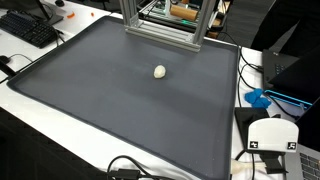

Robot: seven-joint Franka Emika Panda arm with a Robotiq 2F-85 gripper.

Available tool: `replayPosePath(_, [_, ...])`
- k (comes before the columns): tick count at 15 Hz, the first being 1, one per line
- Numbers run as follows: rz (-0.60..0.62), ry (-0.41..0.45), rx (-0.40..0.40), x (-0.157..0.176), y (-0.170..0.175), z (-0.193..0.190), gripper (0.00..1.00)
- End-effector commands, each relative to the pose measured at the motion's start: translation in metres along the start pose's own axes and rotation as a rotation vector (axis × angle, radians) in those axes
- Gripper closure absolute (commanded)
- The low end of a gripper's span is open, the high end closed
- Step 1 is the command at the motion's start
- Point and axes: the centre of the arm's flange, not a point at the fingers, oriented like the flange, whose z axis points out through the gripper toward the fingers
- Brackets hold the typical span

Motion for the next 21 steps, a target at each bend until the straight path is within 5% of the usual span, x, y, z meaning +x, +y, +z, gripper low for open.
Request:
replayPosePath(1, [-0.01,-0.018,0.01,-0.005,-0.002,-0.001,0.19])
replayPosePath(6, [-0.012,-0.016,0.009,-0.005,-0.005,-0.003,0.62])
replayPosePath(13, [-0.041,-0.007,-0.004,-0.003,-0.004,-0.005,0.65])
replayPosePath(21, [-0.213,0.087,-0.036,0.022,-0.006,-0.03,0.65])
